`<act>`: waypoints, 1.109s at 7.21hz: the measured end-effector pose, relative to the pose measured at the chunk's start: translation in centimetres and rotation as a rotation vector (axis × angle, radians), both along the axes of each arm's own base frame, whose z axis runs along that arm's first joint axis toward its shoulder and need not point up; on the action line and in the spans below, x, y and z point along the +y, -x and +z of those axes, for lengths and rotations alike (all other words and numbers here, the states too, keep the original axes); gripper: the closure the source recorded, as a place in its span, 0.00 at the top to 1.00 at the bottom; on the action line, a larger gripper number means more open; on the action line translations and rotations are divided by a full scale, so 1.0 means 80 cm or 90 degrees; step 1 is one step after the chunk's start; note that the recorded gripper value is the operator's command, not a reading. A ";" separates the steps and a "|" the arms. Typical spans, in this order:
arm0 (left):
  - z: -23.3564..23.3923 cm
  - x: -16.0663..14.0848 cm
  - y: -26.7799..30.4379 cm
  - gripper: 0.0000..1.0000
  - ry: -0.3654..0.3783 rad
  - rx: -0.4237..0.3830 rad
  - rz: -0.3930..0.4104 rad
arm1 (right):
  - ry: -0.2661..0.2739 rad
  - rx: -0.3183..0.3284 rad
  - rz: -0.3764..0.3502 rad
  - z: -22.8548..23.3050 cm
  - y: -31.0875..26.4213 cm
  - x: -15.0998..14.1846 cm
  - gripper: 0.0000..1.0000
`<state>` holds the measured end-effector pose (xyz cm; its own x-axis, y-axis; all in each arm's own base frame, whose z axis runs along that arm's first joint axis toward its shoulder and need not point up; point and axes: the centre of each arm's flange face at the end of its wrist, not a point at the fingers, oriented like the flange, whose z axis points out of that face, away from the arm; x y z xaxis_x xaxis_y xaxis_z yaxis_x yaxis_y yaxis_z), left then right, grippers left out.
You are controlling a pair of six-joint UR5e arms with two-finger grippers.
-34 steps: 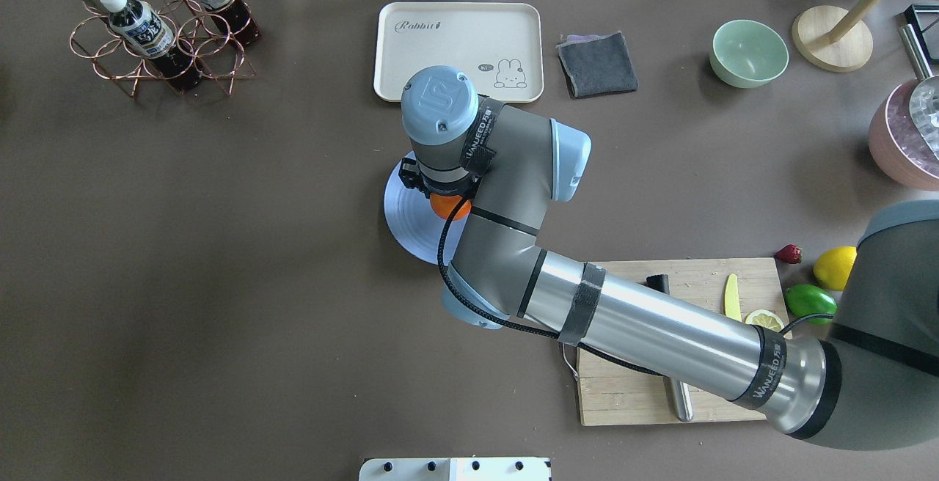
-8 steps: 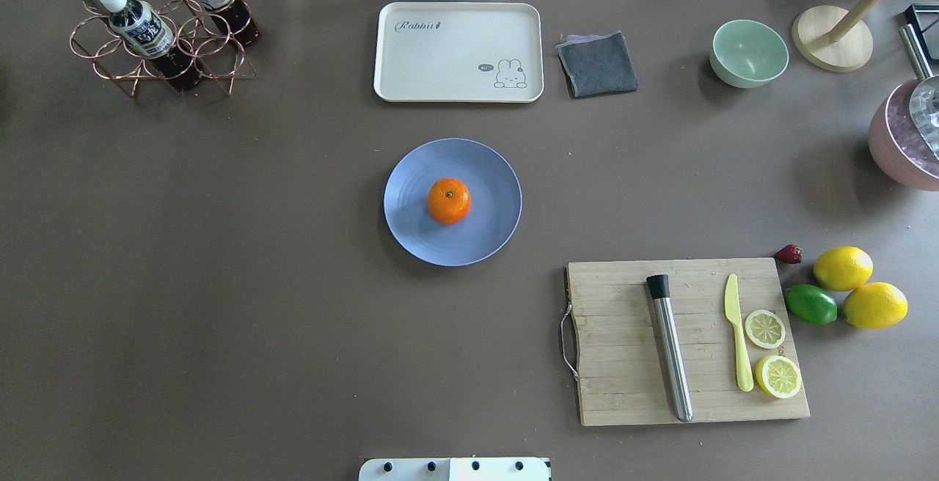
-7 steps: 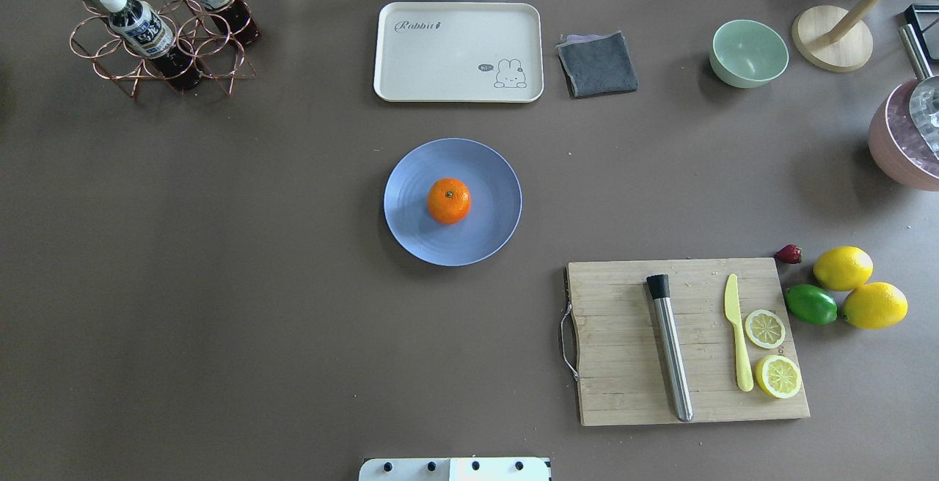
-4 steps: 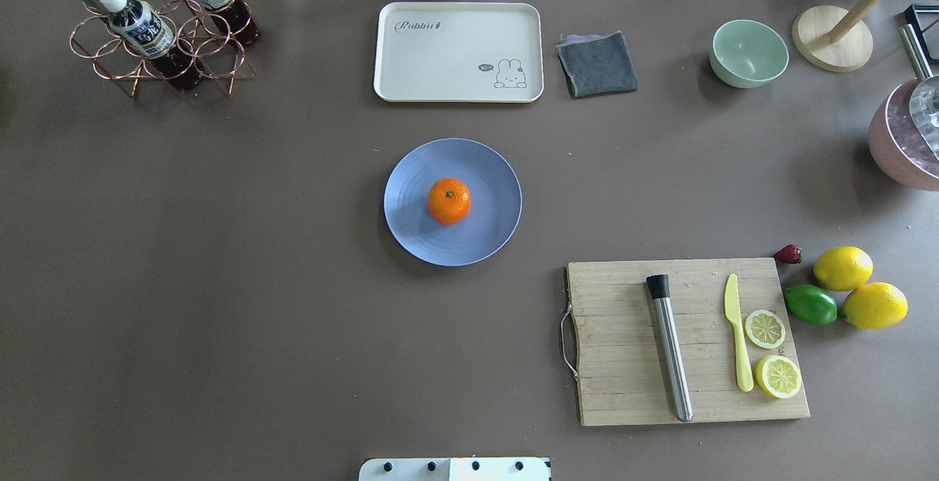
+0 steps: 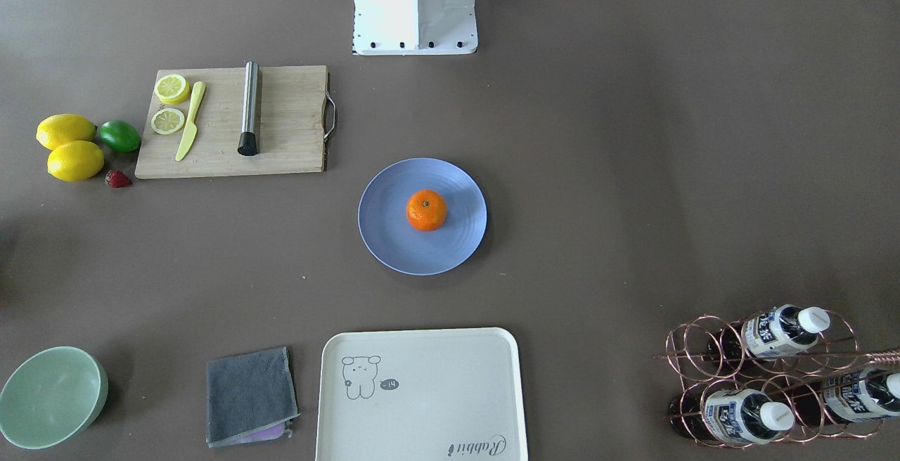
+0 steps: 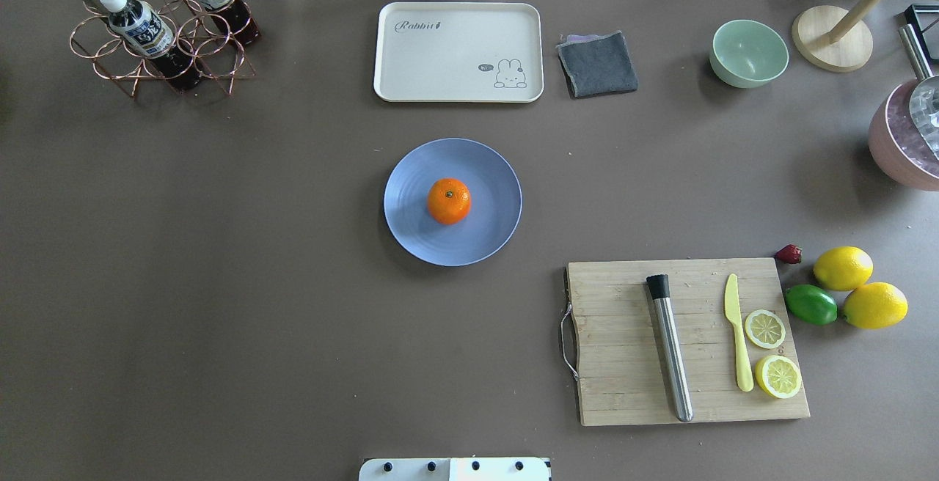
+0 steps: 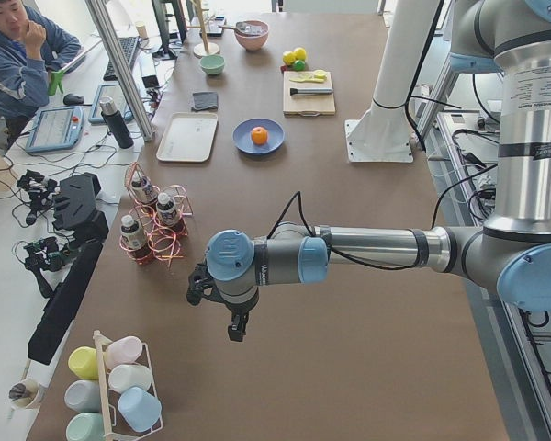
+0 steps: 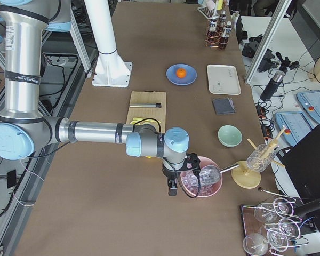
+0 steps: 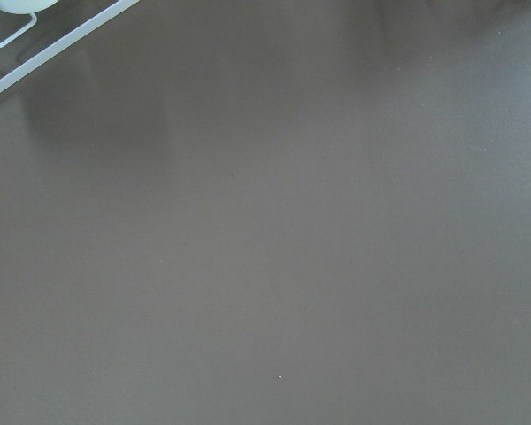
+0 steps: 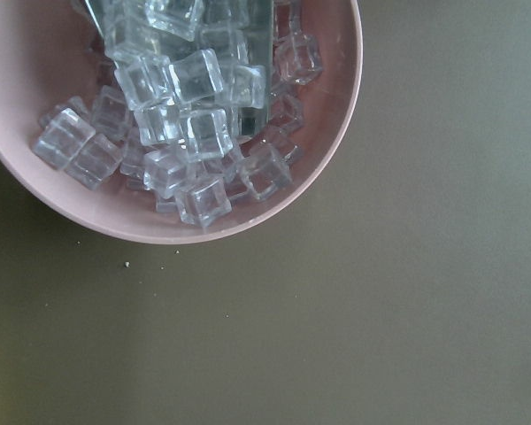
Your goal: Pick orange to plate
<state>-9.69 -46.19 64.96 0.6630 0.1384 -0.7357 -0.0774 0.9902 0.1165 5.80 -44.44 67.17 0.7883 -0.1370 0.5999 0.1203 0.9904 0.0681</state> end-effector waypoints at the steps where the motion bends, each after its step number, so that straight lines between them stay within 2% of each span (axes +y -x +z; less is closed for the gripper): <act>1: 0.002 0.002 0.000 0.98 0.002 0.000 0.000 | 0.000 -0.004 0.000 0.000 0.001 0.000 1.00; 8: 0.006 0.020 0.001 0.98 0.007 -0.001 -0.003 | -0.003 -0.008 0.000 -0.004 0.001 0.000 1.00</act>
